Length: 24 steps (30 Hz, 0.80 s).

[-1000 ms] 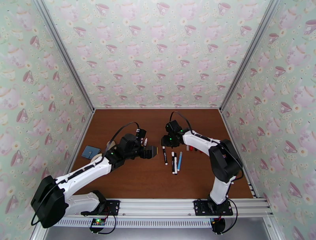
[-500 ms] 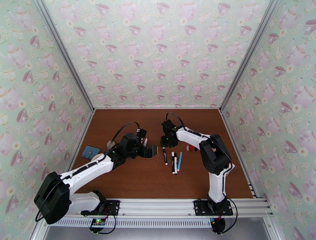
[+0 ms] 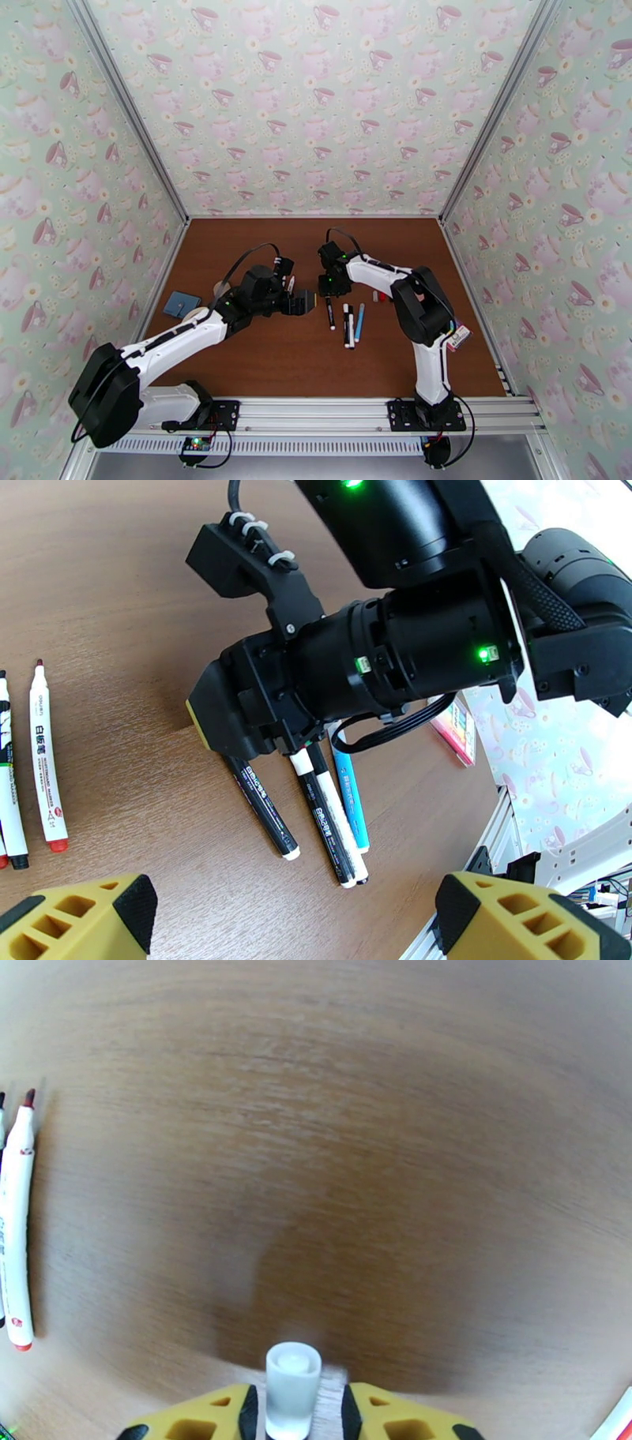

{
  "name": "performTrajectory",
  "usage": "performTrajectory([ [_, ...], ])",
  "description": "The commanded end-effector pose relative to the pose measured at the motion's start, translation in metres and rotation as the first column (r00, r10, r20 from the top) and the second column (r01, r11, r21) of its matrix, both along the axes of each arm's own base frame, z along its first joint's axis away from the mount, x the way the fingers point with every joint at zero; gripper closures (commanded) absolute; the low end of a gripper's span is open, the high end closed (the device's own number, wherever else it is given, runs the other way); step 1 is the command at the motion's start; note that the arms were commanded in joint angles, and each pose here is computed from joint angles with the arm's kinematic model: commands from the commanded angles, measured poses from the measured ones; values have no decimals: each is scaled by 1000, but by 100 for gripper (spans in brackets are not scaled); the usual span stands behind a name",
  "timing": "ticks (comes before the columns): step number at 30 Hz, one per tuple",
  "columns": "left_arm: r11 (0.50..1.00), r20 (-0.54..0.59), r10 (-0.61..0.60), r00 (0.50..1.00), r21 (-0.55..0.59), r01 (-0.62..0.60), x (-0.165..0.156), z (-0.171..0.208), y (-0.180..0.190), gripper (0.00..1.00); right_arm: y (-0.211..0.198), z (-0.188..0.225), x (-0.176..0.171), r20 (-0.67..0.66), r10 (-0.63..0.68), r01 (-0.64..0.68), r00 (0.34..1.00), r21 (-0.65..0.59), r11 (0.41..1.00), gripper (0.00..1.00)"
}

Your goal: Open the pen caps

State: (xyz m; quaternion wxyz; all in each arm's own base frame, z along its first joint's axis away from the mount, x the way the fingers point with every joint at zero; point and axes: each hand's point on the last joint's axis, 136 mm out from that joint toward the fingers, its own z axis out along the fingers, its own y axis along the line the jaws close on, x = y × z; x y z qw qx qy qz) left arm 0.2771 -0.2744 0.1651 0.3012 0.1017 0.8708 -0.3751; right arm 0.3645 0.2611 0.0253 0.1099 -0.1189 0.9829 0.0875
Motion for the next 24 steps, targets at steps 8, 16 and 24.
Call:
performTrajectory([
  [8,1000,2,-3,1000,-22,3,4,8,-4,0,2,-10,6,8,27,-26,1000,-94,995,69],
  [16,999,-1,-3,1000,-33,3,2,11,-4,0,3,-6,5,23,5,-3,1000,-79,997,77],
  [24,998,-7,-27,1000,-58,27,-11,-1,-12,0,17,44,5,108,-50,41,993,87,995,82],
])
